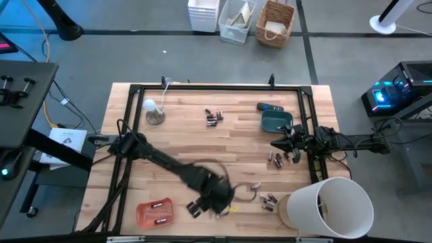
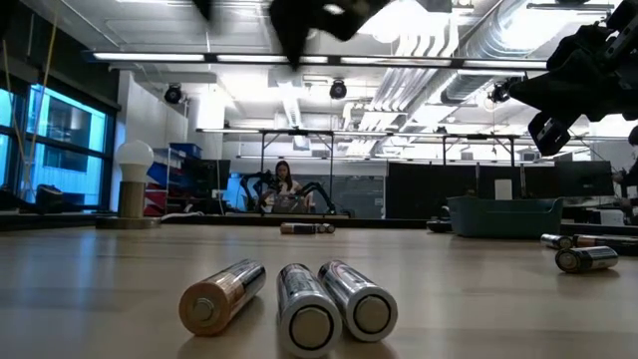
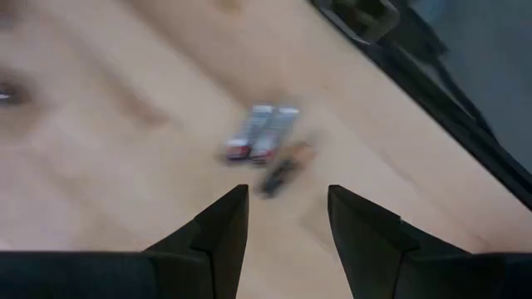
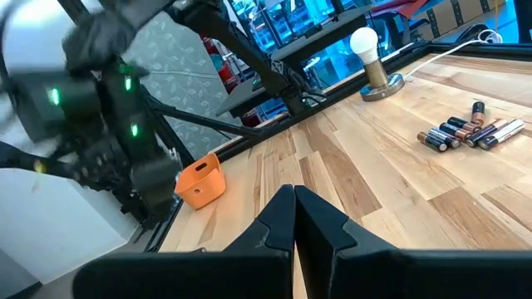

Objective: Sort batteries
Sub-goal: Put the black battery into the blue bin

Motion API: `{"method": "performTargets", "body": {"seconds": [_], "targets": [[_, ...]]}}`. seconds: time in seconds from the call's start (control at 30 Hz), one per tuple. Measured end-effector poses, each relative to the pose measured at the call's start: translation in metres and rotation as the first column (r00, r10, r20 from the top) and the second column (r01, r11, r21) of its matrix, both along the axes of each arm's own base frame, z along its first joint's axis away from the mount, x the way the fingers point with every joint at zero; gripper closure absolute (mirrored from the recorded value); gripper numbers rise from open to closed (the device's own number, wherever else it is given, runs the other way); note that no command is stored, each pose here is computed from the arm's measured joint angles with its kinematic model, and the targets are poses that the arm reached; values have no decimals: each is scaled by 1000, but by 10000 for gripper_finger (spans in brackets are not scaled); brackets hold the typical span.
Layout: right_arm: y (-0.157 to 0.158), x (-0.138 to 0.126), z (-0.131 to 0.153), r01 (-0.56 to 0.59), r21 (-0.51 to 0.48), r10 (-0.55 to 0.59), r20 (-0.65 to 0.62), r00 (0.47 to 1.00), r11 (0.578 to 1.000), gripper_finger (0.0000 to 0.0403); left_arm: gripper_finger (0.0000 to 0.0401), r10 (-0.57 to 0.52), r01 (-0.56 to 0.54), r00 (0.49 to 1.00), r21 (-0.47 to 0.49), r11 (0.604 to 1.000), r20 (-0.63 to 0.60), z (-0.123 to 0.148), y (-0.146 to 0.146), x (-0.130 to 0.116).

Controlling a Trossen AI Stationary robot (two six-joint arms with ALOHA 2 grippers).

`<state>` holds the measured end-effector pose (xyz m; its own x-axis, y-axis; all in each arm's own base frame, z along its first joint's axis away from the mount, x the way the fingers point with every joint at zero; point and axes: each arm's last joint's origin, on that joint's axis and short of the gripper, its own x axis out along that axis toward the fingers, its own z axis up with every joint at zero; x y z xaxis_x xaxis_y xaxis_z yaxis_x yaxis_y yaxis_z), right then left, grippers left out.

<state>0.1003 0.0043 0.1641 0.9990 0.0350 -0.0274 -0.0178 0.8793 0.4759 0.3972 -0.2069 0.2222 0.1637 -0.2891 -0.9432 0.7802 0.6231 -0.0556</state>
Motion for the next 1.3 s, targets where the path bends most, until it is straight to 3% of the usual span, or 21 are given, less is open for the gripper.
{"method": "performTargets", "body": {"seconds": [0.1,0.2,0.27,0.43,0.73,1.3], "targets": [[0,0,0,0,0,0,0,1000,1000,402,245,-124,123,992,131,984,3,-27,-26,-23],[0,0,0,0,0,0,0,1000,1000,402,245,-251,211,963,307,928,96,-50,-41,-36],[0,0,0,0,0,0,0,1000,1000,402,245,-298,230,944,364,902,142,-59,-48,-40],[0,0,0,0,0,0,0,1000,1000,402,245,-326,257,924,311,915,197,-64,-55,-40],[0,0,0,0,0,0,0,1000,1000,402,245,-342,266,915,316,910,215,-66,-32,-22],[0,0,0,0,0,0,0,1000,1000,402,245,-366,332,920,218,918,139,-80,-6,-11]]}}
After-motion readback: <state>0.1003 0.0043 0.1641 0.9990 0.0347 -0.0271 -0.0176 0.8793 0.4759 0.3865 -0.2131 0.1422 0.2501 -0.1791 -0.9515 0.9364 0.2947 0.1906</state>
